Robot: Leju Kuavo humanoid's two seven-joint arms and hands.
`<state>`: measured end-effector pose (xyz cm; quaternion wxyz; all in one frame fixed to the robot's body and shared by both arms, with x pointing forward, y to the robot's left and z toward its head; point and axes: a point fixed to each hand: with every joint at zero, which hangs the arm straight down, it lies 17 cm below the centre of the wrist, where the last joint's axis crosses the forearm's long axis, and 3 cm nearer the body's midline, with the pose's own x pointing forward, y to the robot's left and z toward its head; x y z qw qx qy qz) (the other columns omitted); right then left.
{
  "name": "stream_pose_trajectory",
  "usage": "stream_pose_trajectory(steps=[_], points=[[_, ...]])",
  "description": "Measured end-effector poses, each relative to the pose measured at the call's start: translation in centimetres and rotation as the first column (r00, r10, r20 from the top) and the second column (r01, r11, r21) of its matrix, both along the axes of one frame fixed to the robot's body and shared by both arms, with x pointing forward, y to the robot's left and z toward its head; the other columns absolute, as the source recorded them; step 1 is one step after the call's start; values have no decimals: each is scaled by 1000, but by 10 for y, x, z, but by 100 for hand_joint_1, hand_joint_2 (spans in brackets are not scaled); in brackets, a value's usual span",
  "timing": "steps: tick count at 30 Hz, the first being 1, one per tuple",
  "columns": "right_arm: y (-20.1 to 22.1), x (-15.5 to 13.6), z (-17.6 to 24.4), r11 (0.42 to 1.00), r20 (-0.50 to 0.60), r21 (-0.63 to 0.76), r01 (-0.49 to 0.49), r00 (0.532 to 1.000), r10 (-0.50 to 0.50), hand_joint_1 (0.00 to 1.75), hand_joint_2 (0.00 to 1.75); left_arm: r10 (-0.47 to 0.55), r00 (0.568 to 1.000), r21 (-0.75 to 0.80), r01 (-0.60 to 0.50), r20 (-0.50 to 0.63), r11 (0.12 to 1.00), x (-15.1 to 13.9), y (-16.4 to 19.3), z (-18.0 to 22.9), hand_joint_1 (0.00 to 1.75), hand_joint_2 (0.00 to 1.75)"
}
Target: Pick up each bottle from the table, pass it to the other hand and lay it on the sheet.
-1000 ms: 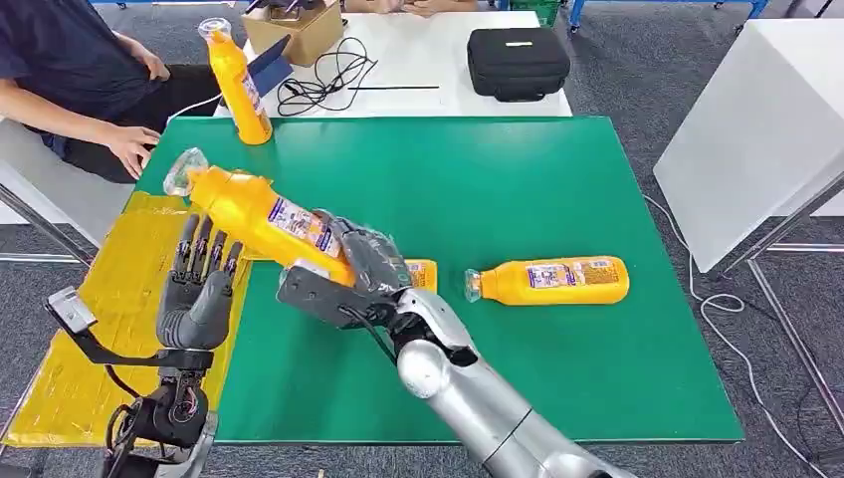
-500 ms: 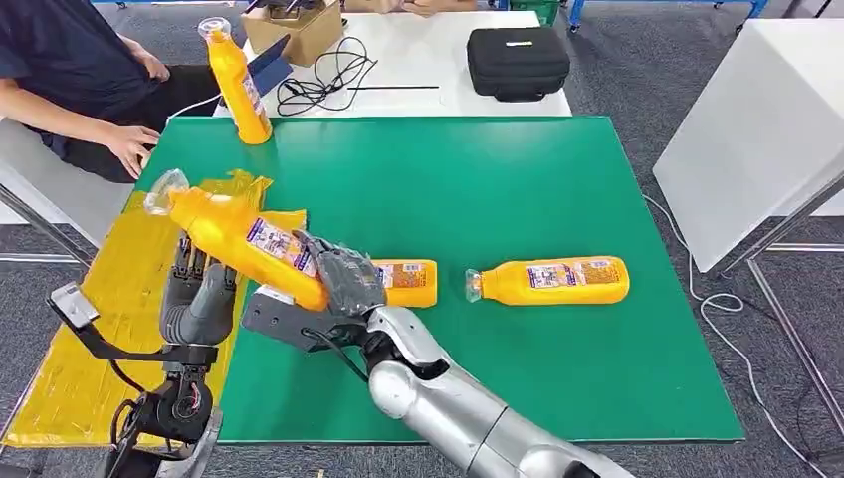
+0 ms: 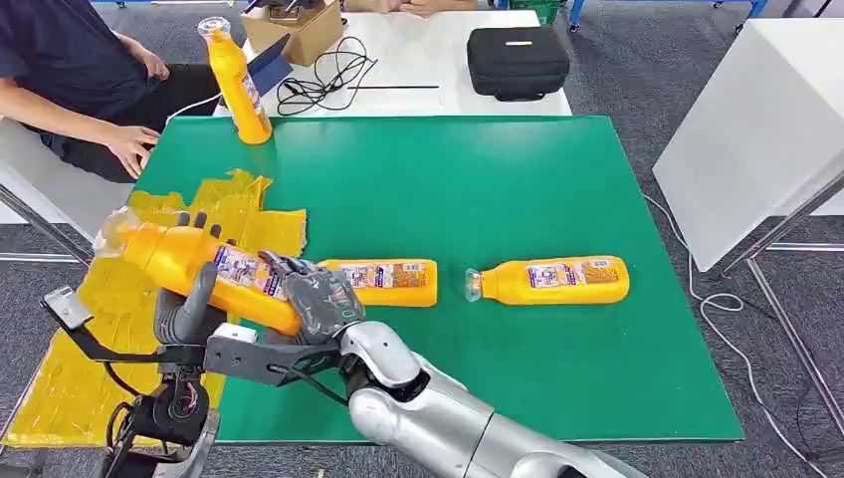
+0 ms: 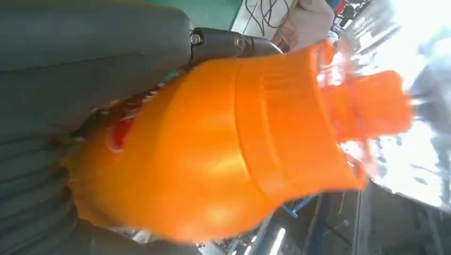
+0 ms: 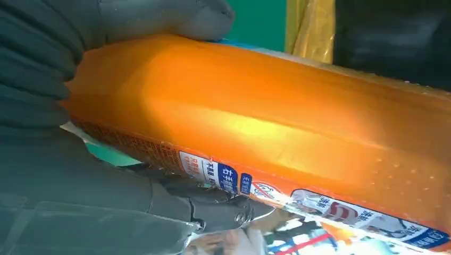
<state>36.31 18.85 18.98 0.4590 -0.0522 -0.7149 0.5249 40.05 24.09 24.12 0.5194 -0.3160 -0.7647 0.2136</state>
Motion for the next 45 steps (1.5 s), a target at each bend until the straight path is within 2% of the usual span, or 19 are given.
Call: stream_pose_trajectory(steps=[11,18,24,34,35,36,45], points=[[15,-31,-4,996,4,-53,-67,998,67,175,175,81,996,-16,-81,-22,997,-16,38,-8,0,175],[25,-45,5,983,93,-102,-152,983,161,175,175,172,985,0,-172,-31,985,-39,47,-1,0,175],[28,-51,9,978,119,-121,-170,976,185,175,175,182,983,0,-183,-27,983,-52,49,0,0,175],[27,-50,11,979,126,-128,-156,977,172,175,175,162,987,-5,-162,-14,987,-51,45,6,0,175],[26,-49,11,980,125,-128,-150,978,166,175,175,156,988,-6,-156,-13,988,-49,44,7,152,175],[26,-47,11,981,124,-126,-145,979,160,175,175,149,989,-6,-149,-10,989,-47,43,8,175,175],[21,-38,11,986,117,-124,-115,985,130,175,175,137,991,-22,-137,-4,990,-39,38,10,175,175]])
